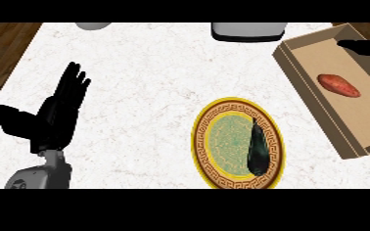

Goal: Pick the sweet potato from the plate and place it in the cardboard box

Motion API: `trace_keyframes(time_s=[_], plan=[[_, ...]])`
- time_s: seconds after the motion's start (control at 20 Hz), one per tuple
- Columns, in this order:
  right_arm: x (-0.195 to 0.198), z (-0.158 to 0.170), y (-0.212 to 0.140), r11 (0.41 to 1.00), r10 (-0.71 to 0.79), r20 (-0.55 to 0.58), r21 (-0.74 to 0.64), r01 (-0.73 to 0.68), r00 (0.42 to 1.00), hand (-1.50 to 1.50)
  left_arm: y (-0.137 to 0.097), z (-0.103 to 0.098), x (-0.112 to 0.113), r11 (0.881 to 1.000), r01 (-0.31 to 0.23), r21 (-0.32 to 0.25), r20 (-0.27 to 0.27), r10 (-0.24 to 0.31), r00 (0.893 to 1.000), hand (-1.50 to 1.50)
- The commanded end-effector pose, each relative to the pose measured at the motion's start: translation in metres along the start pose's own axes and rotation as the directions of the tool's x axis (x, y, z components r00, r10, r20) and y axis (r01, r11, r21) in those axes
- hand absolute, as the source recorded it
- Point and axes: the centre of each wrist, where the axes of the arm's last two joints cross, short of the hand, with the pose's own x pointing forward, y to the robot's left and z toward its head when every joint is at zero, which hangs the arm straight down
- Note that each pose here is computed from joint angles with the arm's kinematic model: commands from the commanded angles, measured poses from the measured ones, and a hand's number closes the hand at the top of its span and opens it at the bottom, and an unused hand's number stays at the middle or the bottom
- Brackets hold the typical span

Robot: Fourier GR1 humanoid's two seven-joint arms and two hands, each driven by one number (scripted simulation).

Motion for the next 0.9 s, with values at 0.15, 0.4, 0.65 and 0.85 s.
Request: trace_keyframes(time_s=[0.15,0.4,0.65,0.85], plan=[[-0.020,0.005,-0.032,0.954,-0.288,-0.017,-0.088,0.286,0.957,-1.50,-0.010,0.007,-0.007,1.000,-0.006,-0.014,-0.005,0.006,1.000,0.00],[-0.060,0.024,-0.088,0.948,-0.293,-0.015,-0.137,0.288,0.956,-1.50,0.007,-0.001,0.007,1.000,-0.001,-0.003,0.023,0.002,1.000,0.00],[-0.067,0.029,-0.116,0.931,-0.317,0.026,-0.182,0.317,0.948,-1.50,0.003,0.003,0.007,1.000,0.001,0.001,0.005,-0.001,1.000,0.00],[-0.090,0.053,-0.147,0.933,-0.322,0.017,-0.165,0.320,0.947,-1.50,-0.002,0.008,-0.013,1.000,0.000,0.001,0.013,0.000,1.000,0.00]])
